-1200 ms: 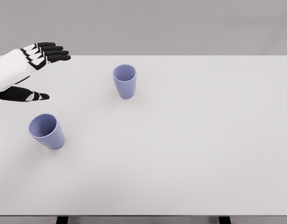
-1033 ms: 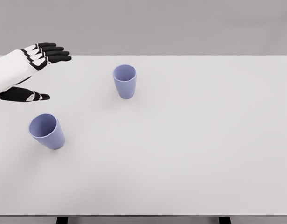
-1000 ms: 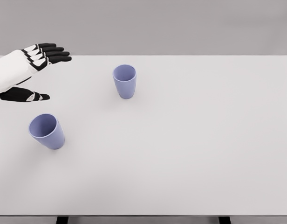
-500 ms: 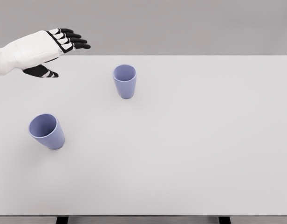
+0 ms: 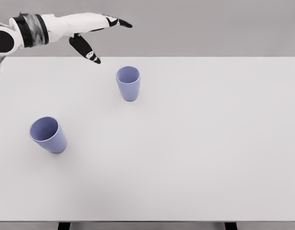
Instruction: Place the right cup on the left cup with left arm
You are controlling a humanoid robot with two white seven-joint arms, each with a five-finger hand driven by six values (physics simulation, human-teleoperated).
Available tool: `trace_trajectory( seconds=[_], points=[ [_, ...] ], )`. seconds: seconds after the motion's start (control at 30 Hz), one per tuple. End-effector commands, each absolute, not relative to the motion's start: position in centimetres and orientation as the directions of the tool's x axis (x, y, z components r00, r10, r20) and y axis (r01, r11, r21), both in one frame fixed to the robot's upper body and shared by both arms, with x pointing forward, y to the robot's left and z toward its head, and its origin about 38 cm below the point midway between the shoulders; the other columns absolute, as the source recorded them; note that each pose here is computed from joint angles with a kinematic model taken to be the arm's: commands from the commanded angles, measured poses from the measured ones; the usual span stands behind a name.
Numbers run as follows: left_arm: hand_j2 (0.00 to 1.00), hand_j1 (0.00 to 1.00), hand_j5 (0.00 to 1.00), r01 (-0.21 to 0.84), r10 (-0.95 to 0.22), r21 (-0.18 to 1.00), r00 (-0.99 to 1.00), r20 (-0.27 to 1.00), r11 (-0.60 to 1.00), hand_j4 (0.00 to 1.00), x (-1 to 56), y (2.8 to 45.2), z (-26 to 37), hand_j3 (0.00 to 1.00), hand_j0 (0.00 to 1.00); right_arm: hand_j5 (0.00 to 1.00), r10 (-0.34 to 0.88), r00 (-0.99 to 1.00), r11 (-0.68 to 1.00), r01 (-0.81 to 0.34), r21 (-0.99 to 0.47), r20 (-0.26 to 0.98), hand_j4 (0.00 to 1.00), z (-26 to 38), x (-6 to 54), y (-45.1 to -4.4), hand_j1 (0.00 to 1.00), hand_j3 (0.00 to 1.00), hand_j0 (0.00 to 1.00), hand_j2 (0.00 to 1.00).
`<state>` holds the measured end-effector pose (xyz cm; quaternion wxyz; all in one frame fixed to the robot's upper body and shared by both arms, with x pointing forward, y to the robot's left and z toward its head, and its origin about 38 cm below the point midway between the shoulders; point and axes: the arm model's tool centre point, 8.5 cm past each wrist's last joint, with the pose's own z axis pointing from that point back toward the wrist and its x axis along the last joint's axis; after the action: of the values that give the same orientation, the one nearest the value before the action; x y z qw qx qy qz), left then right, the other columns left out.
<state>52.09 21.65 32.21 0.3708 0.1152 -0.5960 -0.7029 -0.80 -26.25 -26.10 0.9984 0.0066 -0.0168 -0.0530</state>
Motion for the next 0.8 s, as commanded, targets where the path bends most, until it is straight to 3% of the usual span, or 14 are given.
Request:
trace_trajectory(
  seconds=[0.0,0.17,0.5,0.77],
  points=[
    [1.00,1.00,1.00,0.462,-0.681,0.886,-0.659,0.319,-0.032,1.00,53.2,20.4,28.8,1.00,1.00,1.00,-0.106,0.994,0.994,0.106,0.015,0.032,1.00,-26.1,-0.8,-26.2,1.00,1.00,1.00,1.00],
    [1.00,1.00,1.00,0.489,-0.687,0.864,-0.669,0.284,-0.120,1.00,53.3,18.9,26.8,1.00,1.00,1.00,-0.106,0.994,0.994,0.106,0.015,0.034,1.00,-26.1,-0.8,-26.2,1.00,1.00,1.00,1.00],
    [1.00,1.00,1.00,0.530,-0.701,0.839,-0.646,0.303,-0.126,1.00,54.4,16.7,24.8,1.00,1.00,1.00,-0.106,0.994,0.994,0.106,0.015,0.032,1.00,-26.1,-0.8,-26.2,1.00,1.00,1.00,1.00],
    [0.99,0.99,0.99,0.519,-0.721,0.836,-0.648,0.248,-0.179,0.99,54.8,16.2,23.8,0.99,0.99,1.00,-0.106,0.994,0.994,0.106,0.015,0.034,1.00,-26.1,-0.8,-26.2,1.00,1.00,1.00,1.00]
  ],
)
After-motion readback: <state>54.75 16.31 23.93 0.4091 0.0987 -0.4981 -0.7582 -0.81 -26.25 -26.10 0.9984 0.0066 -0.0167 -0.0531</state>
